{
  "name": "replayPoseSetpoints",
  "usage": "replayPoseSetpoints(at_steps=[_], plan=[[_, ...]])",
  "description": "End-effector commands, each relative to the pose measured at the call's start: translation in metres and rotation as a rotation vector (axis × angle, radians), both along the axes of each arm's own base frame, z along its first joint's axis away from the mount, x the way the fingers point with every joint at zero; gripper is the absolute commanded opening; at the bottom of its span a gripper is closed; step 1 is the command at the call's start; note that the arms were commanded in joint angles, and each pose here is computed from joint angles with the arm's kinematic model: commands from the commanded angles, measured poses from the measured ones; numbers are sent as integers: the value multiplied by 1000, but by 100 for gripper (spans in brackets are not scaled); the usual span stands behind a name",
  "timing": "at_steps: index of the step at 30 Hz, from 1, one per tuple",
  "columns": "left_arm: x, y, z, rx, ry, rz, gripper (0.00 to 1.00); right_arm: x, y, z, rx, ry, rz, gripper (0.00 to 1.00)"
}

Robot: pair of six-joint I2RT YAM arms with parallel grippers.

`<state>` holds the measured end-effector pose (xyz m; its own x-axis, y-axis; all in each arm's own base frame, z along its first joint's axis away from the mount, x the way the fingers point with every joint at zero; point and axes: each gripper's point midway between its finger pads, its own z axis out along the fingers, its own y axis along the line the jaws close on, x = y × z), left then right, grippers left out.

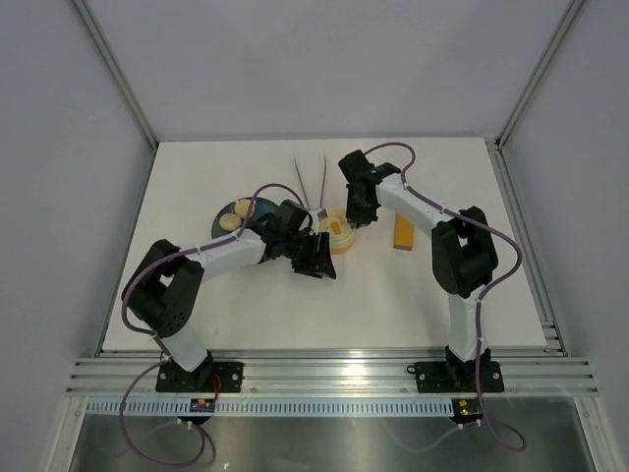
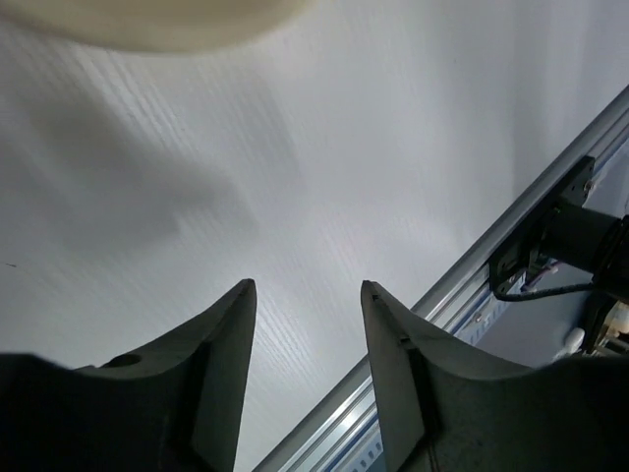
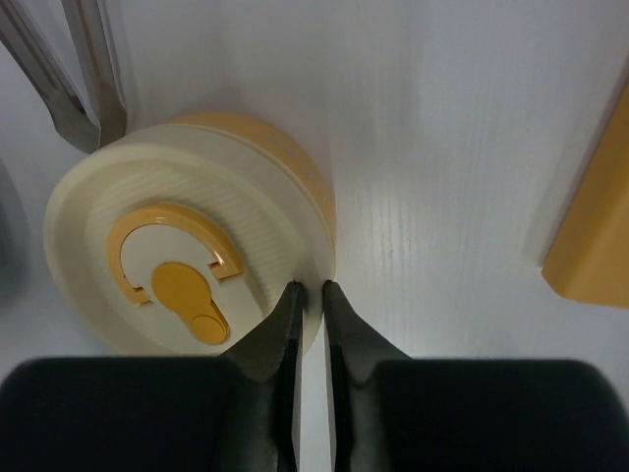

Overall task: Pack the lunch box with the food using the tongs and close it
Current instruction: Adjust the packing box at the center of the board.

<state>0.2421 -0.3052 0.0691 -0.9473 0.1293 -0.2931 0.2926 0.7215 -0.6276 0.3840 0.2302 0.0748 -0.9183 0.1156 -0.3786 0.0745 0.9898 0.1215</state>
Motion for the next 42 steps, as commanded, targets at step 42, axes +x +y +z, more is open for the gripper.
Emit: replayPoseSetpoints(at_steps=[42], plan=[[41,54,136,-122,-320,186,56,-15,-55,87,-114,-156,-25,49]])
